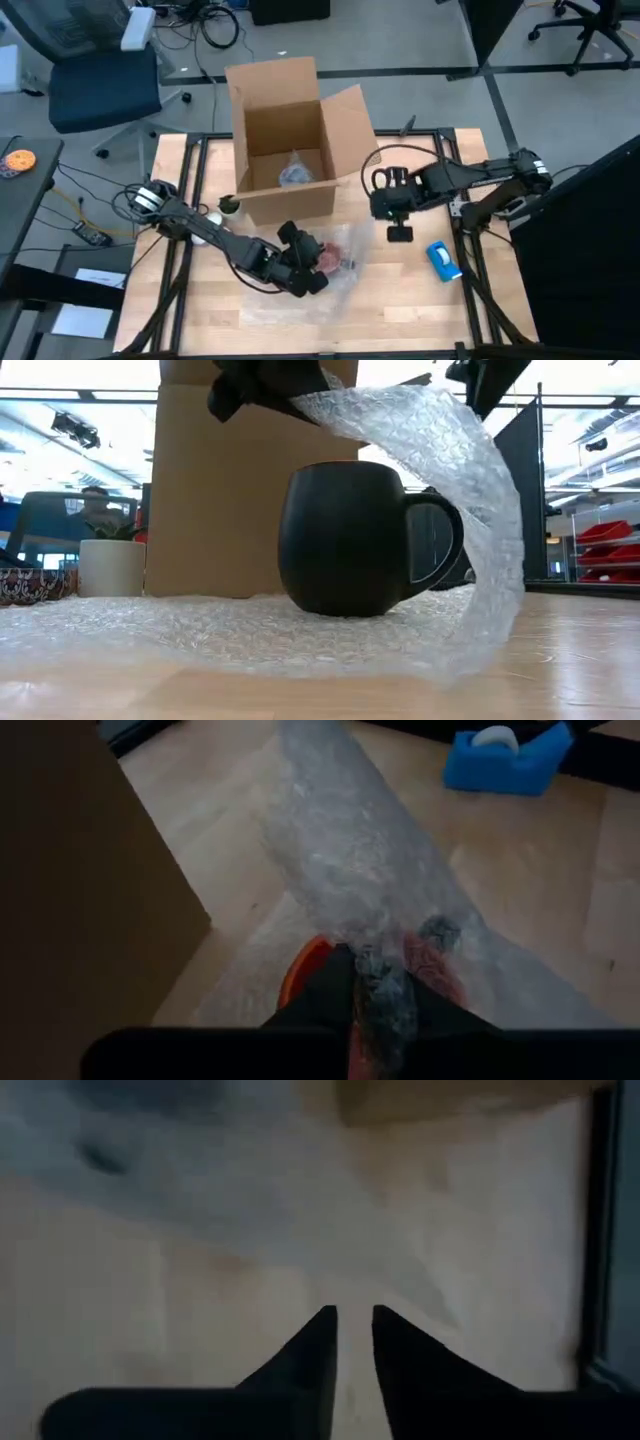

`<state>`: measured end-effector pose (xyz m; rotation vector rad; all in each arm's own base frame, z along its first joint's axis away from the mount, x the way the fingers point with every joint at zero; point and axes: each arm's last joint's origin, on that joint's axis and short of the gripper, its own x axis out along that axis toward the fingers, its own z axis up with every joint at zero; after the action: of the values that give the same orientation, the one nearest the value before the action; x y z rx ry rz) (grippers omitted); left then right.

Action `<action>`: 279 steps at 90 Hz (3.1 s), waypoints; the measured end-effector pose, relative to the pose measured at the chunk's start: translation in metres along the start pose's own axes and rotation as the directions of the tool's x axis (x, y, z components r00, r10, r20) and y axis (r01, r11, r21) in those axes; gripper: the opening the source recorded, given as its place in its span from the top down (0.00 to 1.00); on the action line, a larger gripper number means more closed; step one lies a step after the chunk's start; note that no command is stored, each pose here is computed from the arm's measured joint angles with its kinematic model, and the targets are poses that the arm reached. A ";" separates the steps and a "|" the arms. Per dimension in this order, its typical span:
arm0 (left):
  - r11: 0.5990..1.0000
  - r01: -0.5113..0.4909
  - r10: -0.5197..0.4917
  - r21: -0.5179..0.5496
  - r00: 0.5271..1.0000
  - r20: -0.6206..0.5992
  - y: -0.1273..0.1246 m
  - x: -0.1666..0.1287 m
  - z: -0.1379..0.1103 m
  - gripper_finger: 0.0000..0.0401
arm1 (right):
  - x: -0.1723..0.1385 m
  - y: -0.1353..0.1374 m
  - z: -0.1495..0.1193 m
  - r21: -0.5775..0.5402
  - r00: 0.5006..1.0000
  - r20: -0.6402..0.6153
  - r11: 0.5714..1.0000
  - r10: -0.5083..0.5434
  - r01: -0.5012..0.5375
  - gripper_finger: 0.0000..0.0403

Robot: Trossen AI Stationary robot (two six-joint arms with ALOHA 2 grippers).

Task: Wrap mug
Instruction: Wrap the black mug with bubble wrap

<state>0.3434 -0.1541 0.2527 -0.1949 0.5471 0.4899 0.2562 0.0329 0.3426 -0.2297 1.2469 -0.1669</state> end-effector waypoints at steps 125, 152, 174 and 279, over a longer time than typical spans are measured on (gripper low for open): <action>1.000 0.012 -0.013 0.028 1.000 0.014 -0.003 -0.002 0.000 1.00 | 0.005 0.010 -0.005 -0.084 0.858 0.247 0.892 0.450 -0.444 1.00; 0.999 0.042 -0.043 0.023 0.998 0.048 -0.007 -0.003 0.003 1.00 | 0.001 0.009 -0.026 0.196 0.974 0.174 0.964 0.144 -0.177 0.99; 0.990 0.119 -0.126 0.072 0.988 0.091 -0.017 -0.009 0.007 1.00 | 0.046 0.006 -0.036 0.411 0.984 0.134 0.897 0.119 -0.165 0.81; 0.952 0.283 -0.297 0.121 0.946 0.129 -0.030 -0.016 0.015 1.00 | 0.036 -0.039 -0.031 0.914 0.937 0.325 0.213 0.131 -0.346 0.63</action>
<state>0.3533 -0.1820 0.2751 -0.1387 0.3899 0.1864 0.2376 -0.0161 0.3102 1.0658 0.7609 -0.6137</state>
